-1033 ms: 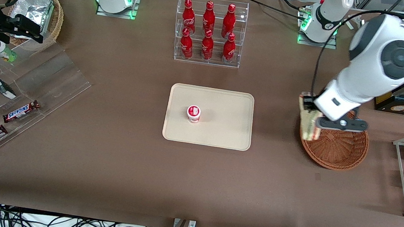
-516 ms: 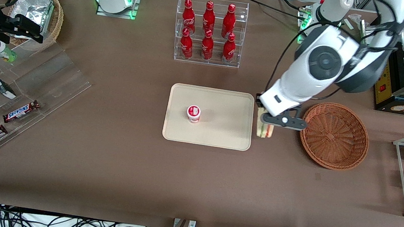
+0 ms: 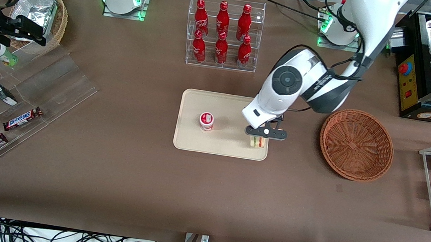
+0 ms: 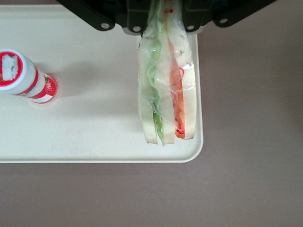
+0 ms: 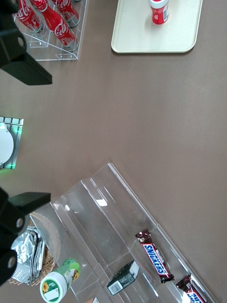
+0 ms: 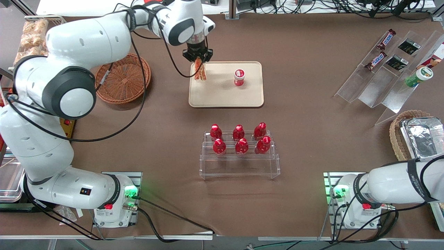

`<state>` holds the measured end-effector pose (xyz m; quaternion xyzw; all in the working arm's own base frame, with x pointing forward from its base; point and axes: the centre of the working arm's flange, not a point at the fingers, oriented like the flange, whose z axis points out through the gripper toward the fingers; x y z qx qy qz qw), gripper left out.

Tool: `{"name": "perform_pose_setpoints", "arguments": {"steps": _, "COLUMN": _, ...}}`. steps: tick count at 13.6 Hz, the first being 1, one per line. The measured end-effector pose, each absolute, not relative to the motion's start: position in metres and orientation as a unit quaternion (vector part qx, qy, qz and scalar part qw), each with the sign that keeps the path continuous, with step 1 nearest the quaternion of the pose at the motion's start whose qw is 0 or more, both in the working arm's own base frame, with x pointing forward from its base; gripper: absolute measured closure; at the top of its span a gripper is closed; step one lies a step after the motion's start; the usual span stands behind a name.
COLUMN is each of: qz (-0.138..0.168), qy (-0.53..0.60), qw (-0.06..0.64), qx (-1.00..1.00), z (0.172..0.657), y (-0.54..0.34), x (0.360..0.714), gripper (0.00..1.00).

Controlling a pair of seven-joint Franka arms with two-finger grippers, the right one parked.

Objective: Place sandwich from basket to tray
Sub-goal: 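Carry the sandwich with the left gripper over to the cream tray, then lower the sandwich onto the tray beside the bottle and open the left gripper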

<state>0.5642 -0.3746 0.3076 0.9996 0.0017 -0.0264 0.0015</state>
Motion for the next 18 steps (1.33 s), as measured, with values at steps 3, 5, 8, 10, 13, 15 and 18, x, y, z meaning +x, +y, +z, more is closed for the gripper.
{"name": "perform_pose_setpoints", "arguments": {"steps": 3, "qz": -0.024, "qy": -0.01, "qw": -0.004, "qx": 1.0, "z": 0.274, "y": -0.393, "x": 0.554, "gripper": 0.81}}
{"name": "perform_pose_setpoints", "arguments": {"steps": 5, "qz": -0.027, "qy": -0.016, "qw": -0.002, "qx": 1.0, "z": 0.258, "y": -0.397, "x": 0.55, "gripper": 0.81}}
{"name": "perform_pose_setpoints", "arguments": {"steps": 8, "qz": -0.024, "qy": -0.025, "qw": -0.008, "qx": 0.999, "z": 0.242, "y": -0.396, "x": 0.542, "gripper": 0.81}}
{"name": "perform_pose_setpoints", "arguments": {"steps": 10, "qz": -0.027, "qy": -0.032, "qw": -0.014, "qx": 0.999, "z": 0.231, "y": -0.397, "x": 0.537, "gripper": 0.81}}
{"name": "perform_pose_setpoints", "arguments": {"steps": 13, "qz": -0.027, "qy": -0.032, "qw": -0.019, "qx": 0.999, "z": 0.22, "y": -0.4, "x": 0.533, "gripper": 0.81}}
{"name": "perform_pose_setpoints", "arguments": {"steps": 15, "qz": -0.026, "qy": -0.027, "qw": -0.019, "qx": 0.999, "z": 0.221, "y": -0.4, "x": 0.533, "gripper": 0.83}}
{"name": "perform_pose_setpoints", "arguments": {"steps": 18, "qz": -0.024, "qy": -0.002, "qw": -0.018, "qx": 1.0, "z": 0.223, "y": -0.4, "x": 0.535, "gripper": 0.67}}
